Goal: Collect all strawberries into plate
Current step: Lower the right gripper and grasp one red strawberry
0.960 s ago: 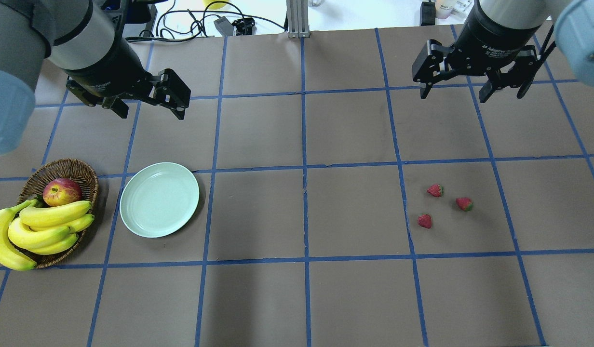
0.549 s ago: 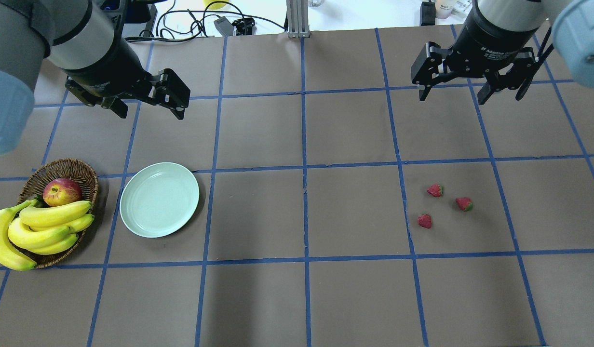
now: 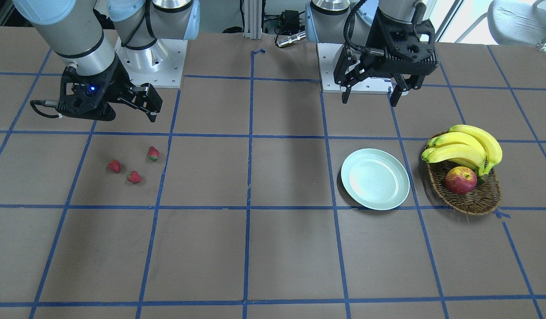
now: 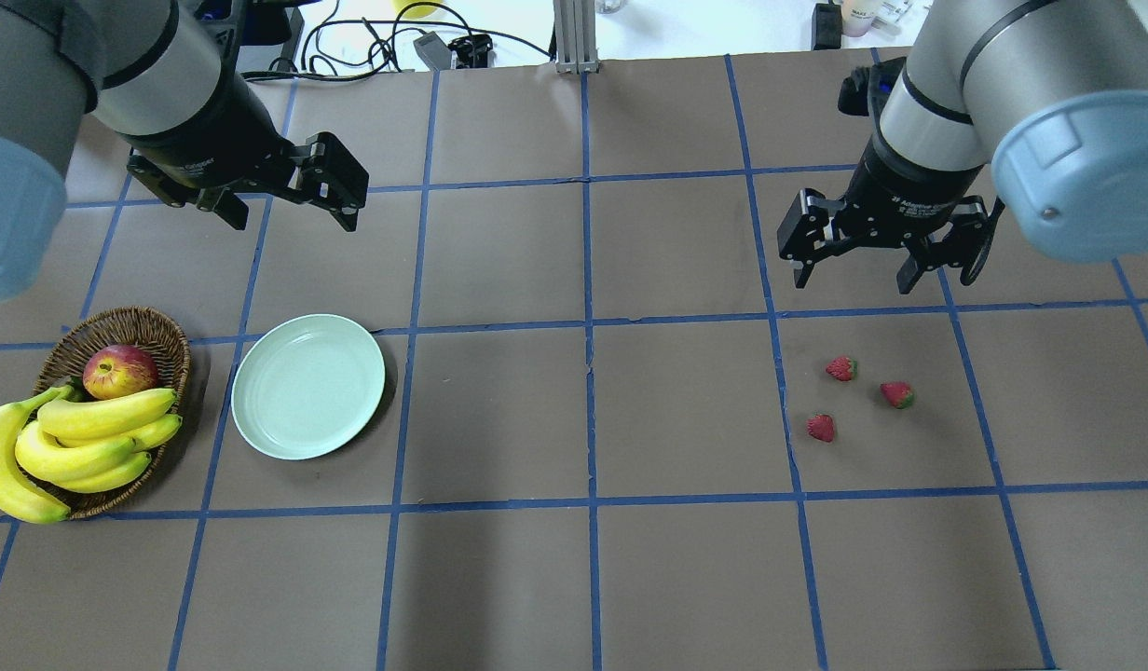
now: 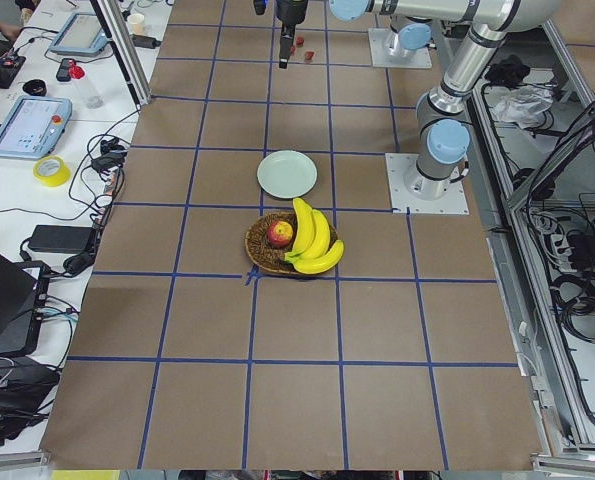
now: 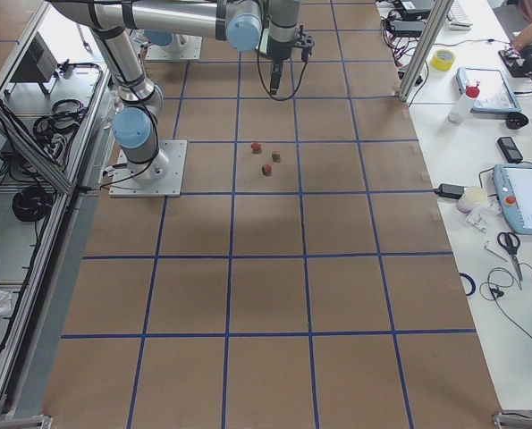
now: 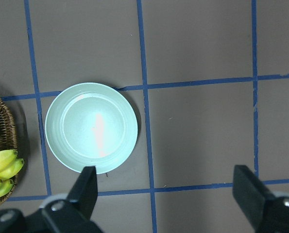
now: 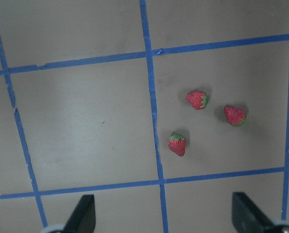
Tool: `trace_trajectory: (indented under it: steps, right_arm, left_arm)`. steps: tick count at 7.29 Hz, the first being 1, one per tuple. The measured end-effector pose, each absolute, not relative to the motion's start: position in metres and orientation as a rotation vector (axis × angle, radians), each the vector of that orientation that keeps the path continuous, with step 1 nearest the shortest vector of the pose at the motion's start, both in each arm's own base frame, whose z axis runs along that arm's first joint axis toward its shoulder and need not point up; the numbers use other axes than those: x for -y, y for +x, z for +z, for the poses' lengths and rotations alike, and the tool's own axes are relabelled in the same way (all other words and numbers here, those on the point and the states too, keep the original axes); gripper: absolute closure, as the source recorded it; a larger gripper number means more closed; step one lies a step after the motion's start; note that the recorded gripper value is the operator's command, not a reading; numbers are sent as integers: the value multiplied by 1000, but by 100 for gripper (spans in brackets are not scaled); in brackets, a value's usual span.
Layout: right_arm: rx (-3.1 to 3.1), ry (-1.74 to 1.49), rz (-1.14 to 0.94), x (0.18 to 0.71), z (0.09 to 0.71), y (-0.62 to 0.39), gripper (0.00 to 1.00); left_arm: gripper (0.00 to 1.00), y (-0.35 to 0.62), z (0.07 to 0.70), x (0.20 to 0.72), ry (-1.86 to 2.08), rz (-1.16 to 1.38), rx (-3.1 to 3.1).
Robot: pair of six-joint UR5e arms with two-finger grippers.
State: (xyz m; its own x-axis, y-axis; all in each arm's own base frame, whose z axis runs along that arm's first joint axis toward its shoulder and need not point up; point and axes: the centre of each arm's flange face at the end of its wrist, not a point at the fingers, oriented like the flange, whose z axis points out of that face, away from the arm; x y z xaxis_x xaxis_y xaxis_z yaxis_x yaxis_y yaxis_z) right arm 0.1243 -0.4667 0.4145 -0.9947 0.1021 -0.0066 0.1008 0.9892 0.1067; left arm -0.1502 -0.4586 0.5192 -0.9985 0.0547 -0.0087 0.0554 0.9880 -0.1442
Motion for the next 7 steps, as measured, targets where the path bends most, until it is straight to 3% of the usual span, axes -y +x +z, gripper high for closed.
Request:
trace_trajectory:
  steps: [7]
  right_arm:
    - [-3121, 140, 64, 421, 227, 94, 3]
  left_arm:
    - [0, -150, 519, 458, 86, -225, -3129]
